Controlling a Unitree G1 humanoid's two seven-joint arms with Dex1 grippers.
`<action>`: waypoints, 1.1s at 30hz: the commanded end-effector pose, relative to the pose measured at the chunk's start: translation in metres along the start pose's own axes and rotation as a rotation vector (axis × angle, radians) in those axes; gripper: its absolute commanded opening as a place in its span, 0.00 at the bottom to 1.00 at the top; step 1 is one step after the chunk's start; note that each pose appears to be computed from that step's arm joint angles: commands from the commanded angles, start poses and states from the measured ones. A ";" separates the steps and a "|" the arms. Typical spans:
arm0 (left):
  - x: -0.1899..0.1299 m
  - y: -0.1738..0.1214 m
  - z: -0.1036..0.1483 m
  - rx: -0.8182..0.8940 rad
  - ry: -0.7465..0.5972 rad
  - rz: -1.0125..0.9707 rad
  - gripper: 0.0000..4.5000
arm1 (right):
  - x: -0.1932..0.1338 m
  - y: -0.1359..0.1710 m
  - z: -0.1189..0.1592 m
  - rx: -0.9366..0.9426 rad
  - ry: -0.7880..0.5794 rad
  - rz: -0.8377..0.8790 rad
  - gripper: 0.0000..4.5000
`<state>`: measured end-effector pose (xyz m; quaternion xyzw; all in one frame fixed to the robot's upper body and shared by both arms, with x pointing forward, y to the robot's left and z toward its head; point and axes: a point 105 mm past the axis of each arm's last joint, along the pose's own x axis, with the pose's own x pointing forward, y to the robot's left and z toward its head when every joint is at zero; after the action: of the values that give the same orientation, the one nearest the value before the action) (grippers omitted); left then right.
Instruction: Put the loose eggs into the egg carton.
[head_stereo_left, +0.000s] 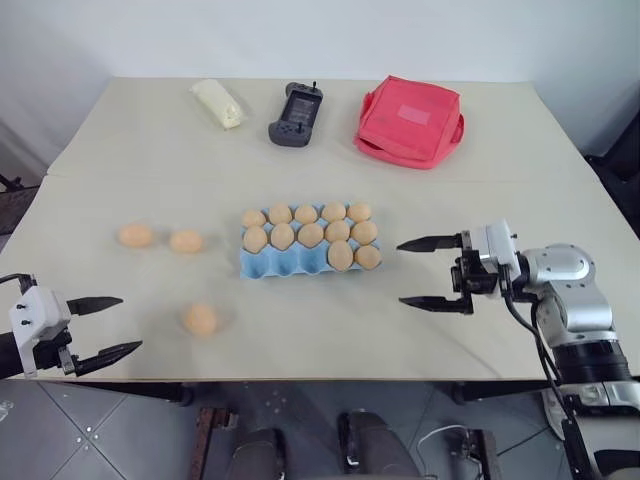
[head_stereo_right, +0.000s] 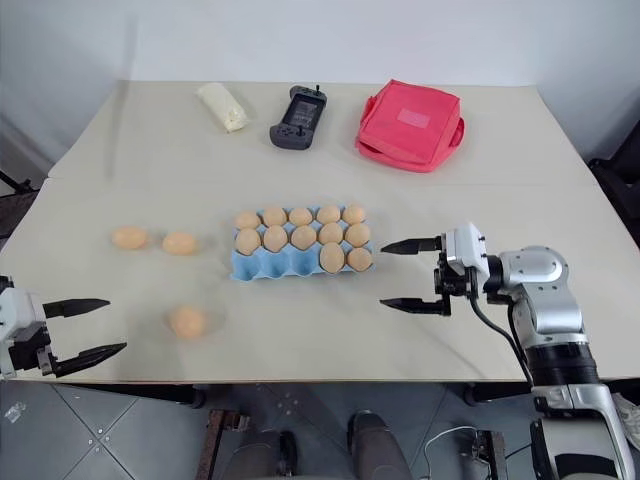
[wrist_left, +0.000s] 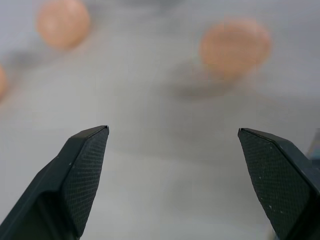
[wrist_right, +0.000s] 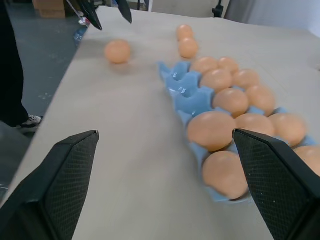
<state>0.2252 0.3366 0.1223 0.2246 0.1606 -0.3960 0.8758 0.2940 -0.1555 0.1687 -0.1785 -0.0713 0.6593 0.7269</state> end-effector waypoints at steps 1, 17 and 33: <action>0.013 -0.006 0.008 0.031 -0.029 -0.048 0.98 | -0.003 0.007 0.011 -0.031 -0.023 0.033 1.00; 0.103 -0.016 0.024 -0.014 -0.162 -0.064 0.98 | 0.021 0.025 0.001 0.016 -0.103 0.036 1.00; 0.129 -0.010 0.043 -0.071 -0.263 0.006 0.46 | 0.029 0.026 0.002 0.023 -0.121 0.004 1.00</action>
<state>0.3044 0.2288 0.0923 0.1397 0.0604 -0.4121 0.8983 0.2751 -0.1282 0.1473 -0.1213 -0.0853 0.6710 0.7264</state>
